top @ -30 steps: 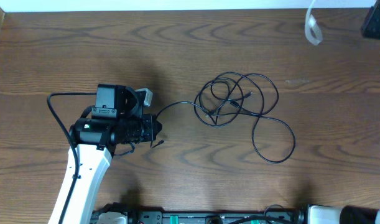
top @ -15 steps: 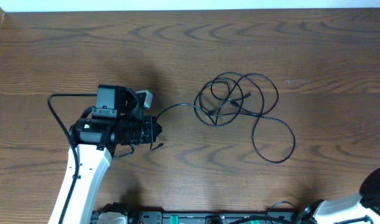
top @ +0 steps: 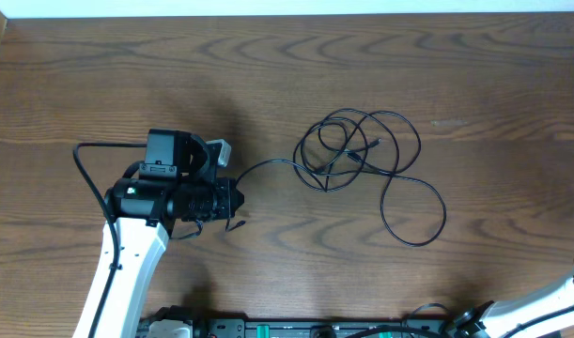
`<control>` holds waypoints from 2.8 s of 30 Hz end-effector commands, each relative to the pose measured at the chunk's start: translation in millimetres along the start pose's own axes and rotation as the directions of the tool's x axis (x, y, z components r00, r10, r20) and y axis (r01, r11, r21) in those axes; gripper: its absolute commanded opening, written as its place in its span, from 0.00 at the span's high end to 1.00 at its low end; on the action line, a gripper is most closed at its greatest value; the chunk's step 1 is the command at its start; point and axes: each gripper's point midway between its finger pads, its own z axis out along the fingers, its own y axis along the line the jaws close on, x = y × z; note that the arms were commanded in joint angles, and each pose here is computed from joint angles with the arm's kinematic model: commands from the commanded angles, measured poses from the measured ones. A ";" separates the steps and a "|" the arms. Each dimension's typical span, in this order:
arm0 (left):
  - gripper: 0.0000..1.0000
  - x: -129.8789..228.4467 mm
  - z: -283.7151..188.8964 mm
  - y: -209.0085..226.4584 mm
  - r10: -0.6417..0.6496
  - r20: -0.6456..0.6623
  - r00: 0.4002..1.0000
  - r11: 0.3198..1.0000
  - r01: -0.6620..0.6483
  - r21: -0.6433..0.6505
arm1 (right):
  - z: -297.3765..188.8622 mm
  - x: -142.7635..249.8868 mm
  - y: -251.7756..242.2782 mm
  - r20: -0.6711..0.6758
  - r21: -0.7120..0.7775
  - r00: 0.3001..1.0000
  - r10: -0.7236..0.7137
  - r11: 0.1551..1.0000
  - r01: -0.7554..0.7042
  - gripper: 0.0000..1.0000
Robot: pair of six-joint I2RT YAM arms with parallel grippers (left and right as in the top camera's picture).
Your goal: Untangle cables
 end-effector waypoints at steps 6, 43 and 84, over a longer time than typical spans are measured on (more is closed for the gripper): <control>0.92 5.0 -1.7 -1.2 0.008 -0.017 1.000 1.000 -0.008 0.009 | -0.1 17.4 -83.6 0.005 0.388 0.983 0.184 0.905 -0.171 0.99; 0.92 -10.2 -4.7 -21.3 0.174 0.059 0.983 0.978 -0.180 0.107 | 58.8 160.8 145.3 -0.410 -0.380 0.803 -0.432 0.881 0.280 0.01; 0.43 43.9 -37.0 -40.9 0.209 -0.027 0.978 0.963 -0.200 0.181 | 26.3 540.3 269.8 -0.498 -0.678 0.085 -0.863 0.449 0.581 0.24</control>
